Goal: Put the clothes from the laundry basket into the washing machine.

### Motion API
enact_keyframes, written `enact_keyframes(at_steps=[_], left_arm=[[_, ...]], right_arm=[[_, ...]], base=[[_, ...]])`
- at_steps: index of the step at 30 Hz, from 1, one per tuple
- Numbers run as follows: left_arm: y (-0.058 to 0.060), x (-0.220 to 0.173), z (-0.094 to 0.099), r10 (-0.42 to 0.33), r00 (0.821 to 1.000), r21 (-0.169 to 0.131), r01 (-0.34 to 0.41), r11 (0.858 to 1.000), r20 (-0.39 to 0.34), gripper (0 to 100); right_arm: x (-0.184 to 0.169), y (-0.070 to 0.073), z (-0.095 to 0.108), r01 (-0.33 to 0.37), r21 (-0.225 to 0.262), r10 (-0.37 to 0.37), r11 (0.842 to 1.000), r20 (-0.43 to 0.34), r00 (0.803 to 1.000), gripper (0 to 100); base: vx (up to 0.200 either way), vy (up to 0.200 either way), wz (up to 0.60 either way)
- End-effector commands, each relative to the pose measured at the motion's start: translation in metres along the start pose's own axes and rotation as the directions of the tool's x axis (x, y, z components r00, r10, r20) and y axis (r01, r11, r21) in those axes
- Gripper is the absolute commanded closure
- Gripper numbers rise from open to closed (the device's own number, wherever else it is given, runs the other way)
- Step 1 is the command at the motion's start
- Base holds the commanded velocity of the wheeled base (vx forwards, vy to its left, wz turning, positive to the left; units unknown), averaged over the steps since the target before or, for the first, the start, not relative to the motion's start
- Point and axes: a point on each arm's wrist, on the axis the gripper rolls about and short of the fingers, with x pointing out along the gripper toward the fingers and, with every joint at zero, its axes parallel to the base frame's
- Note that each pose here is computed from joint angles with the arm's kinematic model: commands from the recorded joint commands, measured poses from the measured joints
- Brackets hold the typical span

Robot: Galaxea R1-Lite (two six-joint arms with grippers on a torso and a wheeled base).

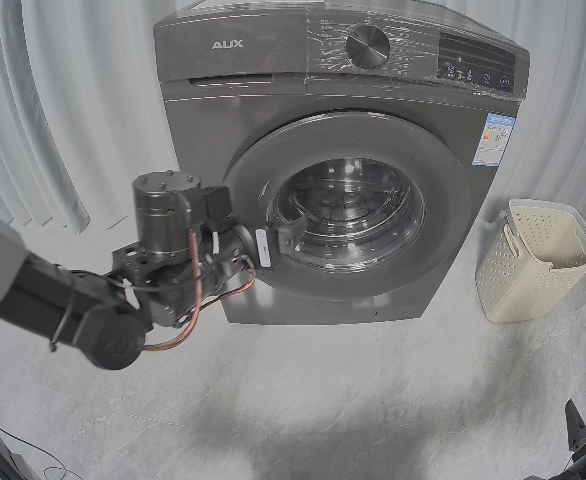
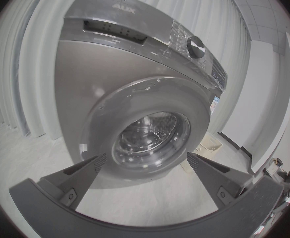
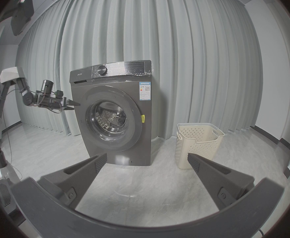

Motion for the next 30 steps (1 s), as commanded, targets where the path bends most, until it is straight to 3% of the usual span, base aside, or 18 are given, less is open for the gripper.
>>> enact_keyframes(at_steps=[1,3,5,8,12,17,25,30], left_arm=[[0.011,-0.154,0.008,-0.073,0.997,0.053,0.072,0.996,0.012,0],[0.024,-0.195,0.002,-0.075,0.997,0.070,0.074,0.995,0.013,0],[0.036,-0.226,-0.002,-0.064,0.997,0.066,0.062,0.996,0.036,0],[0.044,-0.250,-0.005,-0.044,0.996,0.060,0.039,0.997,0.072,0],[0.061,-0.298,-0.022,0.082,0.984,0.055,-0.091,0.994,0.157,0],[0.067,-0.329,-0.049,0.170,0.960,0.055,-0.186,0.981,0.223,0],[0.067,-0.353,-0.077,0.217,0.934,0.064,-0.244,0.968,0.286,0],[0.068,-0.357,-0.096,0.223,0.927,0.080,-0.257,0.963,0.303,0]], right_arm=[[0.000,0.000,-0.005,0.000,-0.001,0.000,1.000,0.000,1.000,0],[0.000,0.000,-0.005,0.010,0.004,-0.010,1.000,0.003,1.000,0],[0.000,0.000,-0.004,0.007,0.004,-0.007,1.000,0.008,1.000,0],[0.000,0.000,-0.004,0.005,0.006,-0.005,1.000,0.011,1.000,0],[0.000,0.000,-0.004,0.008,0.002,-0.008,1.000,0.009,1.000,0],[0.000,0.000,-0.004,0.007,0.001,-0.007,1.000,0.008,1.000,0],[0.000,0.000,-0.005,0.000,-0.001,0.000,1.000,0.002,1.000,0],[0.000,0.000,-0.004,-0.001,-0.001,0.001,1.000,0.008,1.000,0]], base=[[0.000,0.000,0.00],[0.000,0.000,0.00],[0.000,0.000,0.00],[0.000,0.000,0.00],[0.000,0.000,0.00],[0.000,0.000,0.00],[0.000,0.000,0.00],[0.000,0.000,0.00]])
